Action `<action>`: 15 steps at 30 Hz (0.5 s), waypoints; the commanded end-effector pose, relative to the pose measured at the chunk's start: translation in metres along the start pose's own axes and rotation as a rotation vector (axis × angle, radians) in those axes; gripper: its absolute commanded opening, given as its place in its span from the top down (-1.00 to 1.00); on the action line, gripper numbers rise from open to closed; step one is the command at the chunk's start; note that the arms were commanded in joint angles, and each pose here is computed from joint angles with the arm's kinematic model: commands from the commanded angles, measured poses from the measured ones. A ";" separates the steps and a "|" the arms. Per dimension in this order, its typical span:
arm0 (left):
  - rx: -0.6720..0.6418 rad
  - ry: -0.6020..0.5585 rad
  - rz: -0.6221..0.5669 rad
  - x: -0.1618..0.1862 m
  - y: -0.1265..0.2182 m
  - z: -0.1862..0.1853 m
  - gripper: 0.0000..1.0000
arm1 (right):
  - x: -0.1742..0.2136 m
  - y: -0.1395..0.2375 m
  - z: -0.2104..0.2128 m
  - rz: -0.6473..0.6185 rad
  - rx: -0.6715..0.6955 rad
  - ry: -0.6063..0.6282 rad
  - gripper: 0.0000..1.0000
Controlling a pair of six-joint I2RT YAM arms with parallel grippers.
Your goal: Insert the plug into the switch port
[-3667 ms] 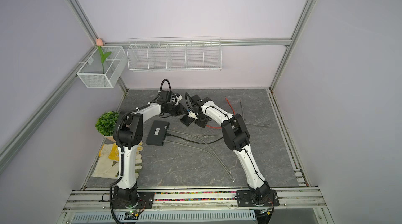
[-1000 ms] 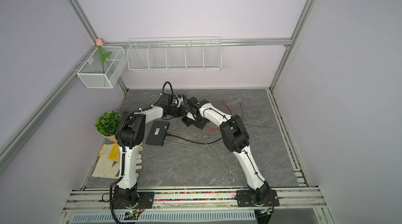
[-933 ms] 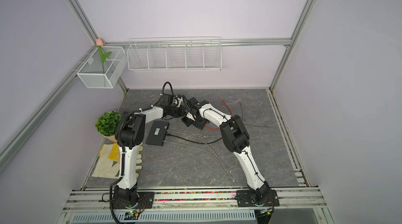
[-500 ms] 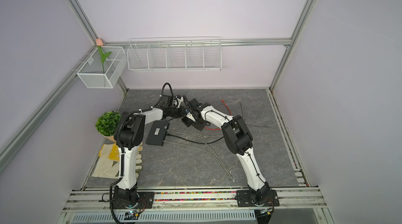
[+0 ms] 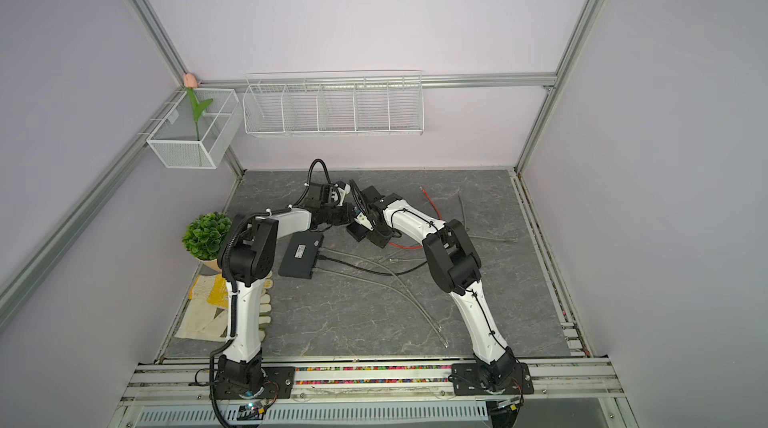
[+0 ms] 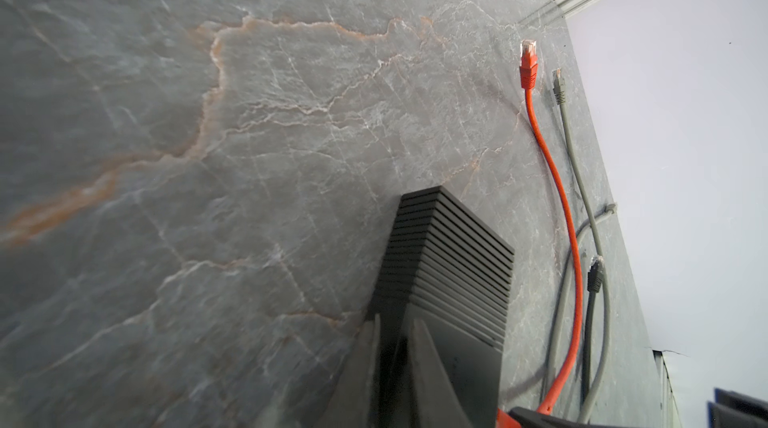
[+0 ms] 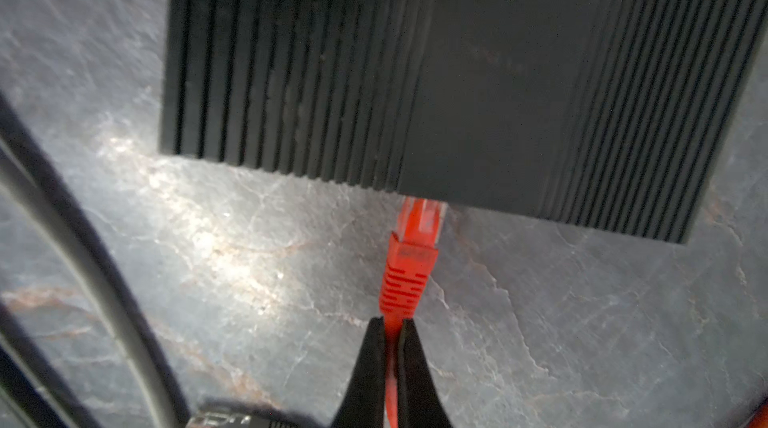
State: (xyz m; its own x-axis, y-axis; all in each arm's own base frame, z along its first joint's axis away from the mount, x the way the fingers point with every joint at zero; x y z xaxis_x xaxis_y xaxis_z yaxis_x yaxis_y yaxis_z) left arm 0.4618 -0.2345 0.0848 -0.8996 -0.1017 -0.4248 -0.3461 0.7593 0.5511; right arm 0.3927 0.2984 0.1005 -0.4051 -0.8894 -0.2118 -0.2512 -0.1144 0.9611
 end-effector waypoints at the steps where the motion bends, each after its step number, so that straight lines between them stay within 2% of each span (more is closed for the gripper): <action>1: 0.012 0.120 0.279 0.079 -0.029 0.006 0.71 | -0.073 0.026 -0.019 -0.365 0.075 -0.006 0.86; 15: 0.033 0.132 0.286 0.088 -0.030 0.008 0.74 | -0.088 0.019 -0.030 -0.384 0.115 -0.028 0.87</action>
State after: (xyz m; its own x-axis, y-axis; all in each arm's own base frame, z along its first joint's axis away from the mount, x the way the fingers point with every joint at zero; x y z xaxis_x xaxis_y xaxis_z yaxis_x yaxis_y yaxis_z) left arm 0.4632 -0.2327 0.0822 -0.8792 -0.1227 -0.4604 -0.3795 0.7645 0.5211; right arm 0.4011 0.3023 0.0954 -0.4315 -0.8860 -0.1698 -0.2111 -0.0838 0.9739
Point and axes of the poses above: each gripper's point midway between its finger pads, its own y axis back along the fingers, its own z axis along the line the jaws close on, x = y × z, the point moved 7 cm from there along y, back along the fingers, and after that the axes turned 7 degrees about y, right-handed, at the moved point
